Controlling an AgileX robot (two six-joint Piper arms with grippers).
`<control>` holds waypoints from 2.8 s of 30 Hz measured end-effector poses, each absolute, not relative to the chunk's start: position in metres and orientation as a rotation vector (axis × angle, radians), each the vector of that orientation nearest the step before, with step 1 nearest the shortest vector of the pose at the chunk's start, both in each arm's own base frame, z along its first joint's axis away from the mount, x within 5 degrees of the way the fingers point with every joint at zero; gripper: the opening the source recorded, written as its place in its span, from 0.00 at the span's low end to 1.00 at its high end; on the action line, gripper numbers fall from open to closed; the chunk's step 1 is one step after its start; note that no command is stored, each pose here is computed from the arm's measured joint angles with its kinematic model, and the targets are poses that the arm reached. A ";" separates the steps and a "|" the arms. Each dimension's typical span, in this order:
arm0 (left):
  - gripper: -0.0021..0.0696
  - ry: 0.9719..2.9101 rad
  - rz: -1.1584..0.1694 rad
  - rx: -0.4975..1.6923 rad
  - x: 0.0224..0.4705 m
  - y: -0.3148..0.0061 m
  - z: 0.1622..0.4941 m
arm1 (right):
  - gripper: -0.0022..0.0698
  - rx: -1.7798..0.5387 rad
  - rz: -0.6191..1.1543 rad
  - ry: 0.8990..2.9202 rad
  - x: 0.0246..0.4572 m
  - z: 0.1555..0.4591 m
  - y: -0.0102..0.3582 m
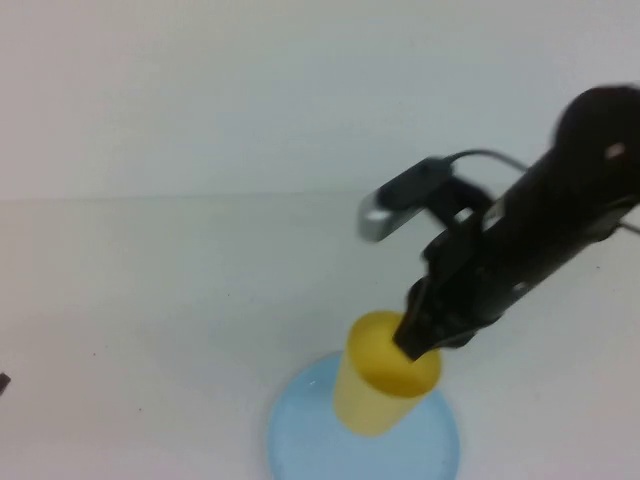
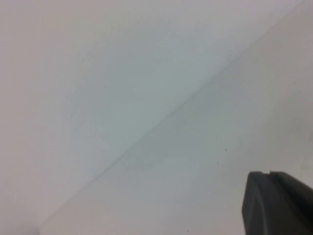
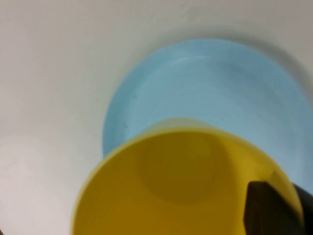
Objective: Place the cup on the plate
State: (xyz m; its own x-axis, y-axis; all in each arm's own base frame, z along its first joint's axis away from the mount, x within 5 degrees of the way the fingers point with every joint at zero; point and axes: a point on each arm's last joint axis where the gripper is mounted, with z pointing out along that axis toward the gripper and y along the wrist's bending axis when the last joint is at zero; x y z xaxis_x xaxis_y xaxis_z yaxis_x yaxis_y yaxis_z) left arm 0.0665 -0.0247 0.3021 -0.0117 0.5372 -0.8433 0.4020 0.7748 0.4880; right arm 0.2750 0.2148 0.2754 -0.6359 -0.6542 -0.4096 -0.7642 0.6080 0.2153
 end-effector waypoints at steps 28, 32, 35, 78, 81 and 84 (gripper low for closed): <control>0.03 1.599 0.121 0.729 0.067 -0.025 0.305 | 0.07 -1.150 0.232 2.764 0.298 0.196 0.262; 0.03 1.599 0.121 0.729 0.067 -0.025 0.305 | 0.07 -1.180 0.220 2.807 0.296 0.200 0.263; 0.03 1.599 0.121 0.729 0.067 -0.025 0.305 | 0.07 -1.193 0.220 2.810 0.296 0.204 0.265; 0.03 1.520 0.074 0.629 0.042 -0.016 0.311 | 0.10 -1.078 0.280 2.616 0.223 0.336 0.233; 0.03 1.524 0.061 0.617 0.041 -0.016 0.311 | 0.05 -1.099 0.211 2.615 0.197 0.334 0.225; 0.03 1.569 0.050 0.626 0.040 -0.016 0.307 | 0.04 -1.098 0.178 2.599 0.172 0.325 0.216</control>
